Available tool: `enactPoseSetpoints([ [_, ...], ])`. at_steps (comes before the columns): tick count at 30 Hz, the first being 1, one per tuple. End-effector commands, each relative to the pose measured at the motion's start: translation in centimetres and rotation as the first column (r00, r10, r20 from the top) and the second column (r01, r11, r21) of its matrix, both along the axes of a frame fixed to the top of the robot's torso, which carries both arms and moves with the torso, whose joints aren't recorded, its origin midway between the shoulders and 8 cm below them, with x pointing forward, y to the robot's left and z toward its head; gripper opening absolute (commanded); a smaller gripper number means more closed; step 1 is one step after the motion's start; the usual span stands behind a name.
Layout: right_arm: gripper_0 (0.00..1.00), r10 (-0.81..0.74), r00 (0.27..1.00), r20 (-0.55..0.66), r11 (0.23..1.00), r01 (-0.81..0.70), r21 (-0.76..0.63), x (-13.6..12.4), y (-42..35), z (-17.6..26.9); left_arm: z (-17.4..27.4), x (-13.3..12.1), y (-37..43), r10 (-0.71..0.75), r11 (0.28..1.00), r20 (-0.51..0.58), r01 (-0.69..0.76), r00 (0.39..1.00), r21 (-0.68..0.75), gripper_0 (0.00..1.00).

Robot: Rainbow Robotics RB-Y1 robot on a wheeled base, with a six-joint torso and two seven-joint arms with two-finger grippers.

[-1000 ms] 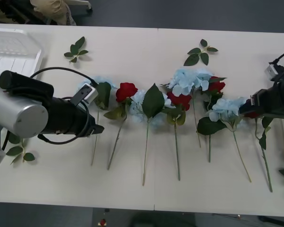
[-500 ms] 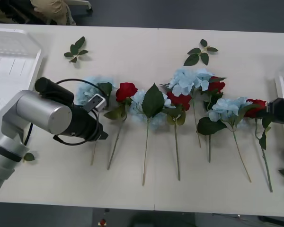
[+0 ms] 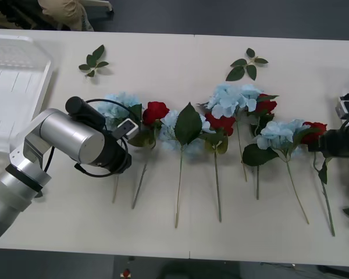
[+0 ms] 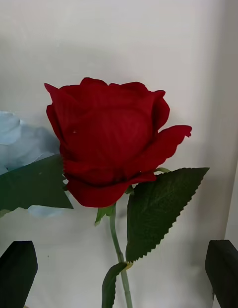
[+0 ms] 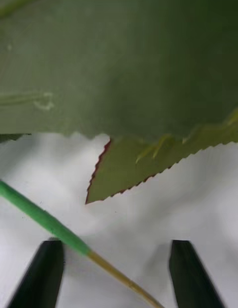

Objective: Put the red flowers into the right box and the blue flowers into the left box

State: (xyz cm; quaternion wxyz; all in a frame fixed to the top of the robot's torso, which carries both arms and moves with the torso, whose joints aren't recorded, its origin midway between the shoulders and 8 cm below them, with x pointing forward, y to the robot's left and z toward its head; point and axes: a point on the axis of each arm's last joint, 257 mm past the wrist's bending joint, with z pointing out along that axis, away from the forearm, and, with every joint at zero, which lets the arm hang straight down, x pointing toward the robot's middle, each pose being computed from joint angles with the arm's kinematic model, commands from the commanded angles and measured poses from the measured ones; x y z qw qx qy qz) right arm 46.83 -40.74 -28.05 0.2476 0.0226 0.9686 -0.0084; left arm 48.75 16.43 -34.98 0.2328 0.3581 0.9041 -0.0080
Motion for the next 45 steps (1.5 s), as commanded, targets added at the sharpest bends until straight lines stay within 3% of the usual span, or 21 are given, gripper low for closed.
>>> enactPoseSetpoints([
  [1,1.00,0.040,0.999,0.037,0.999,-0.038,-0.033,1.1,-0.6,1.3,1.2,1.1,-0.8,-0.004,1.000,0.035,0.004,0.999,-0.006,0.01],
  [8,1.00,0.101,0.994,0.038,0.991,-0.097,-0.089,1.3,-0.6,-0.1,2.1,2.1,0.5,0.010,1.000,0.070,-0.011,0.997,0.020,0.00],
  [15,1.00,0.136,0.990,0.039,0.985,-0.131,-0.110,1.4,-0.4,-2.0,7.1,4.1,5.2,0.026,0.991,0.187,-0.049,0.982,0.122,0.00],
  [20,1.00,0.152,0.988,0.035,0.981,-0.147,-0.127,1.4,-0.3,-2.9,12.3,3.3,10.0,0.077,0.979,0.194,-0.112,0.978,0.172,0.00],
  [23,1.00,0.156,0.987,0.038,0.980,-0.150,-0.128,1.4,-0.3,-3.5,16.4,1.3,13.5,0.126,0.970,0.168,-0.157,0.978,0.186,0.00],
  [26,1.00,0.168,0.985,0.041,0.978,-0.161,-0.132,1.6,0.0,-4.3,21.4,-0.9,20.1,0.170,0.938,0.168,-0.211,0.971,0.275,0.00],
  [30,1.00,0.176,0.983,0.045,0.977,-0.168,-0.133,1.9,0.1,-5.0,25.6,-1.6,27.9,0.172,0.882,0.199,-0.241,0.965,0.406,0.00],
  [35,1.00,0.179,0.983,0.045,0.976,-0.171,-0.134,2.1,0.1,-6.1,28.7,-0.1,38.1,0.189,0.762,0.288,-0.325,0.939,0.560,0.00],
  [40,1.00,0.182,0.982,0.048,0.976,-0.174,-0.132,2.4,0.2,-6.5,27.7,1.1,45.0,0.241,0.696,0.342,-0.407,0.908,0.591,0.00],
  [41,0.84,0.181,0.982,0.046,0.976,-0.174,-0.130,2.3,0.2,-6.6,26.9,0.9,46.1,0.260,0.692,0.334,-0.416,0.906,0.590,0.00],
  [42,0.75,0.180,0.983,0.044,0.976,-0.173,-0.129,2.3,0.2,-6.6,26.1,0.7,46.7,0.270,0.691,0.322,-0.416,0.907,0.591,0.00],
  [44,0.40,0.180,0.983,0.046,0.977,-0.173,-0.124,2.3,0.3,-6.6,23.9,0.0,48.1,0.300,0.684,0.283,-0.413,0.911,0.602,0.00],
  [45,0.32,0.179,0.983,0.046,0.977,-0.172,-0.124,2.3,0.3,-6.6,23.5,-0.2,48.4,0.306,0.679,0.274,-0.410,0.912,0.608,0.00],
])
